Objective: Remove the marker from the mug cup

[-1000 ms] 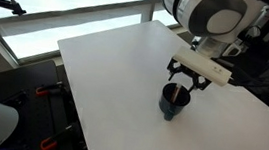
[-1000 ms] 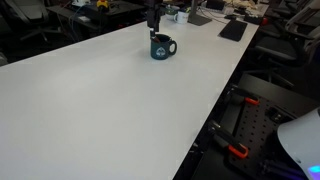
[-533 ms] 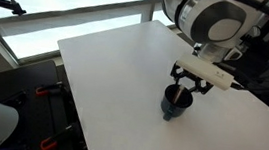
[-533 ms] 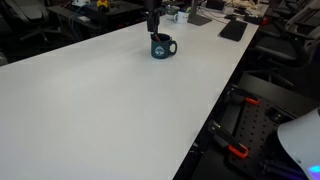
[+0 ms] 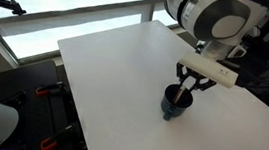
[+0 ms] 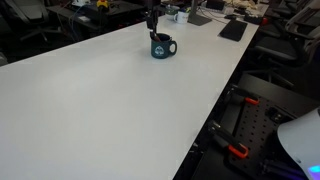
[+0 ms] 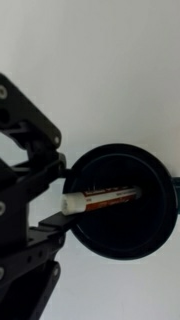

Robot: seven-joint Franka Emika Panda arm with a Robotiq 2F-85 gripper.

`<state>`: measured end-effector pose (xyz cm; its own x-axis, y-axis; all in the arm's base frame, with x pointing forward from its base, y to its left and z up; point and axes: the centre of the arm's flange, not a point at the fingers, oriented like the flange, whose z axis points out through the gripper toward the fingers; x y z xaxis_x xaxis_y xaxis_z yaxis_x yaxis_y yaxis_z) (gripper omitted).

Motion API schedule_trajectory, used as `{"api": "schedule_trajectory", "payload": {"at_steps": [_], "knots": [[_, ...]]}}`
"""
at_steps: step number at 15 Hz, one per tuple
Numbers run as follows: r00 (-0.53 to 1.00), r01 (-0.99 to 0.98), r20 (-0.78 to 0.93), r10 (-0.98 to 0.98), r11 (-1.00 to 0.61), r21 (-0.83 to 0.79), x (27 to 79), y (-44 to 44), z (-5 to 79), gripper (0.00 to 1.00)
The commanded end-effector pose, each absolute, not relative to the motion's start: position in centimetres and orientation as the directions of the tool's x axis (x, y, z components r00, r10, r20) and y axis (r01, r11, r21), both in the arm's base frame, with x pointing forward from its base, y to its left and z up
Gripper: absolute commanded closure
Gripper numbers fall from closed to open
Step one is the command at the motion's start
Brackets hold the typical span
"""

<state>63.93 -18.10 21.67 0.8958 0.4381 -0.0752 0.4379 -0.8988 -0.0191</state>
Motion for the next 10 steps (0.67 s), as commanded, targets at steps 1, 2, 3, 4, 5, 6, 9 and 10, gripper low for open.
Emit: {"api": "schedule_trajectory", "payload": {"at_steps": [1, 2, 3, 4, 5, 6, 9, 10], "knots": [[0.898, 0.434, -0.078, 0.433, -0.901, -0.01, 64.4, -17.8, 21.6, 0.92], [0.899, 0.432, -0.076, 0.432, -0.902, -0.014, 64.4, -17.8, 21.7, 1.0], [0.899, 0.432, -0.074, 0.432, -0.902, -0.019, 64.3, -17.7, 21.8, 0.97], [0.899, 0.432, -0.073, 0.432, -0.902, -0.022, 64.3, -17.7, 22.0, 0.95], [0.899, 0.431, -0.073, 0.432, -0.902, -0.026, 64.3, -17.6, 22.0, 0.95], [0.9, 0.428, -0.076, 0.429, -0.903, -0.034, 63.9, -17.7, 21.6, 0.95], [0.902, 0.421, -0.086, 0.424, -0.906, -0.046, 63.2, -17.4, 22.6, 0.95], [0.901, 0.42, -0.091, 0.423, -0.906, -0.053, 63.1, -17.4, 23.0, 0.95]]}}
